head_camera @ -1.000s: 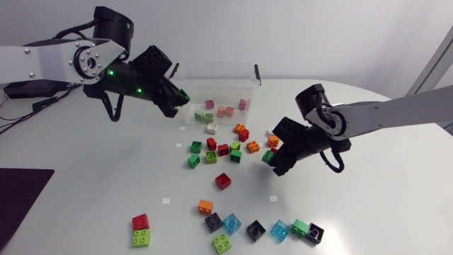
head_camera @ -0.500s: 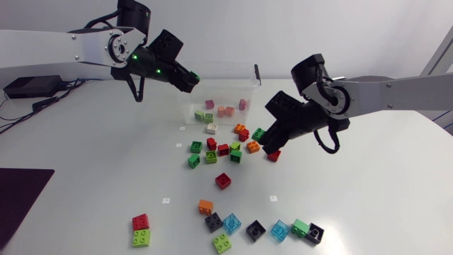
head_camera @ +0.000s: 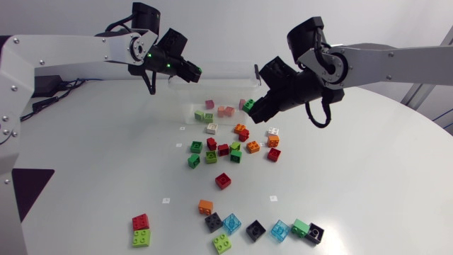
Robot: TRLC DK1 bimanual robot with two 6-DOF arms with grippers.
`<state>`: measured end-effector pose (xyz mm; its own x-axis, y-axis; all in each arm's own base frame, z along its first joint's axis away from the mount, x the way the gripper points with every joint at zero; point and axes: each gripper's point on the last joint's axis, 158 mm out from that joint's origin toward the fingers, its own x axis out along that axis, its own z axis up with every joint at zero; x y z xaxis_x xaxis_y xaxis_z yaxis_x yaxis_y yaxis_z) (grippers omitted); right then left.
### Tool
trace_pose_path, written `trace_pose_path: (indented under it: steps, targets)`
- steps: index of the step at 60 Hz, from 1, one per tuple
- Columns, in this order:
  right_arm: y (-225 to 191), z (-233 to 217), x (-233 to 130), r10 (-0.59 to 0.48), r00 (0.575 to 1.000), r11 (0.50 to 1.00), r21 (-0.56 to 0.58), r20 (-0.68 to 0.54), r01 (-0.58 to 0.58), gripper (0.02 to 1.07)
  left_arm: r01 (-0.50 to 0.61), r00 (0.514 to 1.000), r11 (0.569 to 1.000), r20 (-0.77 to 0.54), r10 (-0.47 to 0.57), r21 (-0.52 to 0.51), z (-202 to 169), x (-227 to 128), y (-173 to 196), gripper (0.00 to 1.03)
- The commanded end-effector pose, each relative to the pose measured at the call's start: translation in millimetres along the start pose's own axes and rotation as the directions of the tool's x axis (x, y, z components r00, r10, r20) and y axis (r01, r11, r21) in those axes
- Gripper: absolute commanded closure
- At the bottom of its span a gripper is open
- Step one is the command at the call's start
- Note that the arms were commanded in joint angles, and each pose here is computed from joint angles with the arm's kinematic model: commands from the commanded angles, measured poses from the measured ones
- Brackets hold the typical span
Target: Place the duplo bricks in the container
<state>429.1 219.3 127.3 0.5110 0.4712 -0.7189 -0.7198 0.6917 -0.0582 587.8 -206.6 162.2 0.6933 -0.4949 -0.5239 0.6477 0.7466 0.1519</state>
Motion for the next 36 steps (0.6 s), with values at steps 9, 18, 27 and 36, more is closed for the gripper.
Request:
trace_pose_path:
  steps: [9, 18, 27, 36]
  targets:
    - [-2.0, 28.7, 8.1, 0.007, 1.0, 0.999, 0.048, 0.026, -0.008, 0.8, -0.046, 0.999, 0.998, 0.028, 0.047, -0.032, 15.1, 4.4, 15.3, 0.06]
    - [-10.3, 47.3, 14.1, 0.0, 0.999, 0.997, 0.079, 0.047, -0.003, 0.8, -0.051, 0.998, 0.998, 0.036, 0.052, -0.03, 20.7, -14.8, 11.8, 0.05]
    - [-25.6, 62.7, 22.6, -0.018, 0.998, 0.993, 0.117, 0.066, 0.01, 0.8, -0.065, 0.996, 0.998, 0.068, 0.065, -0.014, 27.0, -58.4, 0.4, 0.05]
    - [-36.2, 72.2, 33.2, -0.029, 0.996, 0.989, 0.147, 0.079, 0.017, 0.8, -0.053, 0.998, 0.998, 0.024, 0.053, 0.014, 2.9, -81.2, -15.5, 0.05]
